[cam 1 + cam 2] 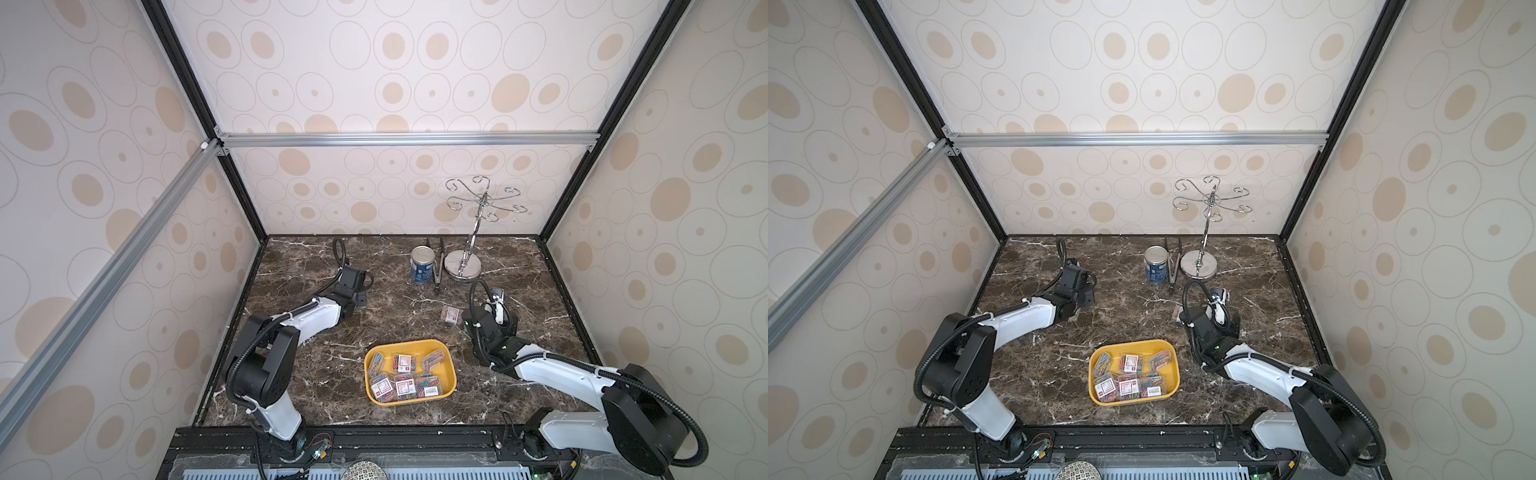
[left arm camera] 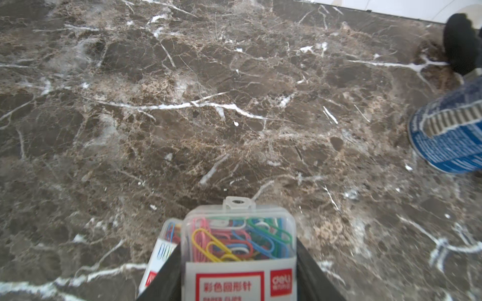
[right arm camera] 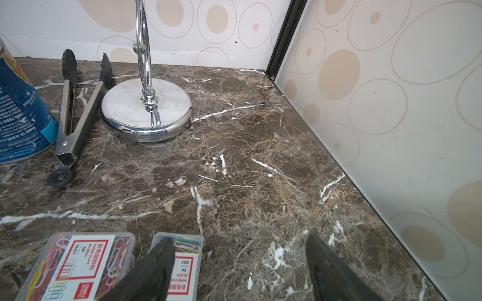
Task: Take the paper clips out of the storage box
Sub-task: Place the boxed paper clips at the center of the board.
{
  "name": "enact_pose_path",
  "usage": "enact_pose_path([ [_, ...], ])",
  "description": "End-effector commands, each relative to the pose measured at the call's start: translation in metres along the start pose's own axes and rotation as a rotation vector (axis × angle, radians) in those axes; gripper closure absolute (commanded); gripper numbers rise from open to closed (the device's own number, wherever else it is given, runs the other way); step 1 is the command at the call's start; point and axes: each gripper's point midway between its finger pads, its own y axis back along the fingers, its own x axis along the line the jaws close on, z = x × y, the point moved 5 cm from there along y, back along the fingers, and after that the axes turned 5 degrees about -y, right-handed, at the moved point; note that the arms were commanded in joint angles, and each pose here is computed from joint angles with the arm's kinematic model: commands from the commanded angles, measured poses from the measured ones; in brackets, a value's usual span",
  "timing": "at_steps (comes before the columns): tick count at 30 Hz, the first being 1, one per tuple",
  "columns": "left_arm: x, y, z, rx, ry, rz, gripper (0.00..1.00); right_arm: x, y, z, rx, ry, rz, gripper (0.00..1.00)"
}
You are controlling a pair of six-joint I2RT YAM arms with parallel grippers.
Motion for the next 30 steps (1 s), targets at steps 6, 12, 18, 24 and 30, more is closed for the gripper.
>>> enact_pose_path([
  [6,-0.022,-0.028,0.008,0.041,-0.01,-0.103,0.53,0.0,0.002,0.007,-0.021,-0.009,-0.01,0.2],
  [12,-0.032,-0.032,-0.001,0.051,-0.031,-0.127,0.52,0.002,0.002,0.006,-0.018,-0.003,-0.011,0.2],
  [18,-0.035,-0.045,-0.011,0.084,-0.045,-0.12,0.51,0.002,0.001,0.007,-0.018,-0.001,-0.014,0.2],
  [24,-0.036,-0.046,-0.014,0.087,-0.058,-0.118,0.49,0.003,0.001,0.007,-0.018,0.002,-0.015,0.2],
  [30,-0.036,-0.049,-0.015,0.089,-0.057,-0.11,0.45,0.004,0.001,0.007,-0.018,0.008,-0.017,0.2],
])
